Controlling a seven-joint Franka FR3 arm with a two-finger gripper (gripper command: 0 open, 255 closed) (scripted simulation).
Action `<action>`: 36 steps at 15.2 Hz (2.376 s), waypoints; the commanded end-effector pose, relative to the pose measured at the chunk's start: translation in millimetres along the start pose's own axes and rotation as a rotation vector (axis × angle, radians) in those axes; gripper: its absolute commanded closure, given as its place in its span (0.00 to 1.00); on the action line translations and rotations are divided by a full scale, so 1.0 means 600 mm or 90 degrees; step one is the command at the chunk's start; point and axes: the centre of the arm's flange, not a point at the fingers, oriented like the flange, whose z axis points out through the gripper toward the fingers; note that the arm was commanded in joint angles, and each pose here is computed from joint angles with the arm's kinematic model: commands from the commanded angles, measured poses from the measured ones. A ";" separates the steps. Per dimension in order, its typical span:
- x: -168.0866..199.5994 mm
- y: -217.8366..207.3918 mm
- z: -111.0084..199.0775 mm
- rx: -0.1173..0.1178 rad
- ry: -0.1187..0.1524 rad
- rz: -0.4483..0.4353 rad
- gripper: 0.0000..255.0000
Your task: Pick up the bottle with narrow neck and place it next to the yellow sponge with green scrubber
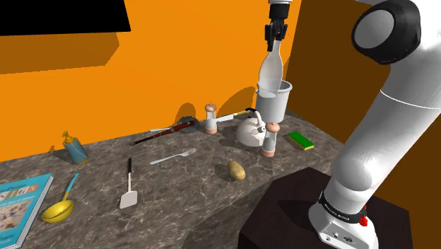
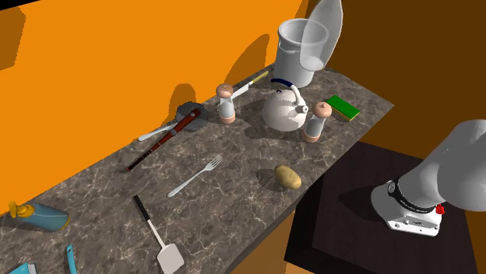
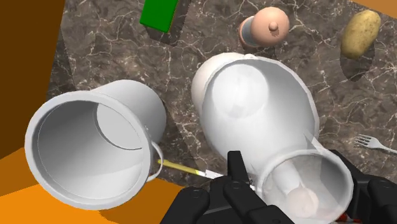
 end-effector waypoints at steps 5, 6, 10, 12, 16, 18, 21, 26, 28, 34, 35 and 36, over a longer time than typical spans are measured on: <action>-0.018 0.127 -0.044 0.000 0.000 -0.001 1.00; -0.021 0.148 -0.052 0.000 0.000 -0.001 1.00; -0.029 0.214 -0.069 0.000 0.000 -0.001 1.00; -0.029 0.214 -0.051 0.000 0.000 -0.001 1.00; -0.028 0.215 -0.016 0.000 0.000 -0.001 1.00; -0.028 0.215 0.001 0.000 0.000 -0.001 1.00; -0.027 0.216 0.028 0.000 0.000 -0.001 1.00; -0.027 0.216 0.072 0.000 0.000 -0.001 1.00; -0.026 0.217 0.089 0.000 0.000 -0.001 1.00; -0.025 0.218 0.142 0.000 0.000 -0.001 1.00; -0.025 0.218 0.151 0.000 0.000 -0.001 1.00; -0.025 0.218 0.160 0.000 0.000 -0.001 1.00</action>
